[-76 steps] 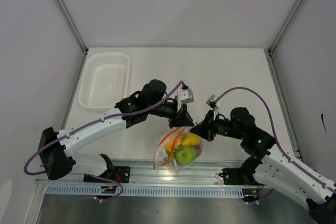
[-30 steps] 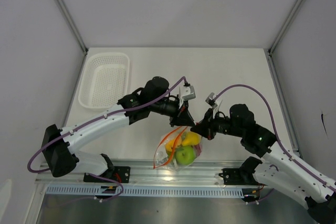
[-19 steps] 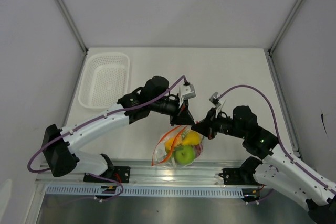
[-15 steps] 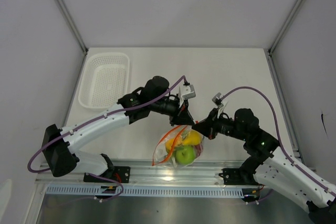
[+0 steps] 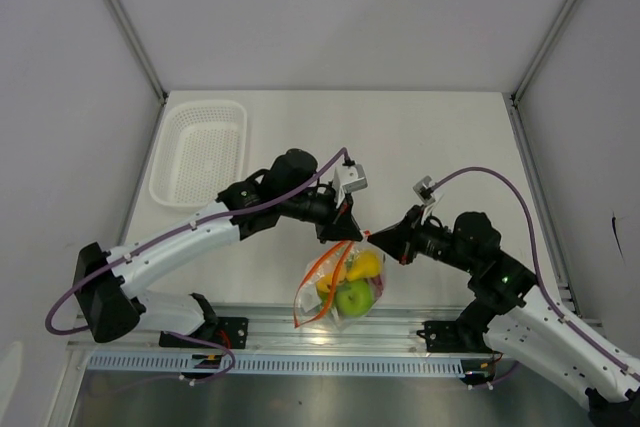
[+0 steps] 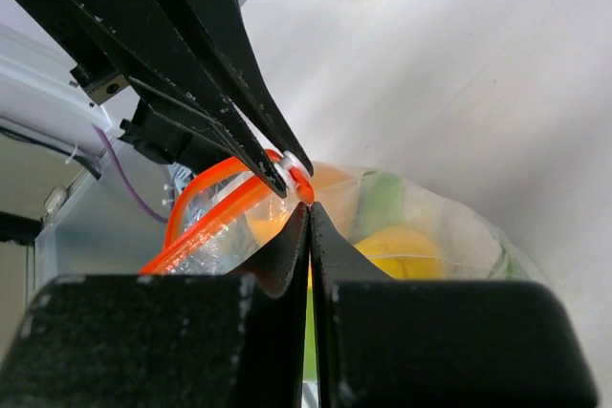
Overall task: Place the food in the zip-top bag and seal the zipper
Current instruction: Zip the zipper food storage bag at the center of the board.
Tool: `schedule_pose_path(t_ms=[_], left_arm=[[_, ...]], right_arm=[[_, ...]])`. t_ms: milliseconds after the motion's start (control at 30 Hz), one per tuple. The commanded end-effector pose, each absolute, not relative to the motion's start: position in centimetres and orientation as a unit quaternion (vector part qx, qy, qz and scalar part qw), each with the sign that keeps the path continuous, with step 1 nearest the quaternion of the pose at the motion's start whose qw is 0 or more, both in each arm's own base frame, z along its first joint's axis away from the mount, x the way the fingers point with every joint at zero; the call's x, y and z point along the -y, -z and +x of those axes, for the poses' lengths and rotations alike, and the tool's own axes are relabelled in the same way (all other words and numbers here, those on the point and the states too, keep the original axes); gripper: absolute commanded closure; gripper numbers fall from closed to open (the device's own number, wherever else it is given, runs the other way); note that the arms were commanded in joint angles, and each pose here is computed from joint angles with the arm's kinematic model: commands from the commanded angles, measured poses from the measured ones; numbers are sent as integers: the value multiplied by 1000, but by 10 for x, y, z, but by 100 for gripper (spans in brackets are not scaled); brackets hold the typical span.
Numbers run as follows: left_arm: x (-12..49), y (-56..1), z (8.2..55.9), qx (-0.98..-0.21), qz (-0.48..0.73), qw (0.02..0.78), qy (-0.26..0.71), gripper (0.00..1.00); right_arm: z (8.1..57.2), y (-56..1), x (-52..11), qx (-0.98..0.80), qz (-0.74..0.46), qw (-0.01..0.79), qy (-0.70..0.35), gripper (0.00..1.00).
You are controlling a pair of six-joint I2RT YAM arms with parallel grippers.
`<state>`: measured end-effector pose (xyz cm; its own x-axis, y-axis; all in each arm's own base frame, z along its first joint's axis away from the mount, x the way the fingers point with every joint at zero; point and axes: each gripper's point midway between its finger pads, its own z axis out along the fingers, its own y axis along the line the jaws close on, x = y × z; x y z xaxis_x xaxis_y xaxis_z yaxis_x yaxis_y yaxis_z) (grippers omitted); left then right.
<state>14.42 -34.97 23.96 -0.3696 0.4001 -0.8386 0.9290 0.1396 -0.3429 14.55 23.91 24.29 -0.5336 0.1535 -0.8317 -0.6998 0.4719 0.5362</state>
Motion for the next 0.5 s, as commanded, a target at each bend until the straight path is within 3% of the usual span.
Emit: schedule_pose_path(t_ms=[0, 67, 100, 133, 233, 467], left_arm=[[339, -242, 134, -699, 478, 279, 452, 100], [342, -250, 134, -694, 480, 281, 457, 99], [344, -255, 133, -689, 483, 280, 463, 99], [345, -256, 133, -688, 483, 279, 464, 99], [347, -261, 133, -682, 486, 278, 470, 100], [349, -263, 130, -677, 487, 273, 479, 99]], right_arm=[[143, -269, -248, -701, -223, 458, -499, 100], [129, -273, -256, -688, -273, 433, -514, 99], [128, -270, -260, -689, -285, 421, -517, 93], [126, -272, -262, -683, -298, 419, -518, 77], [122, -267, -265, -686, -321, 400, -515, 63], [122, -254, -268, -691, -338, 383, -512, 62]])
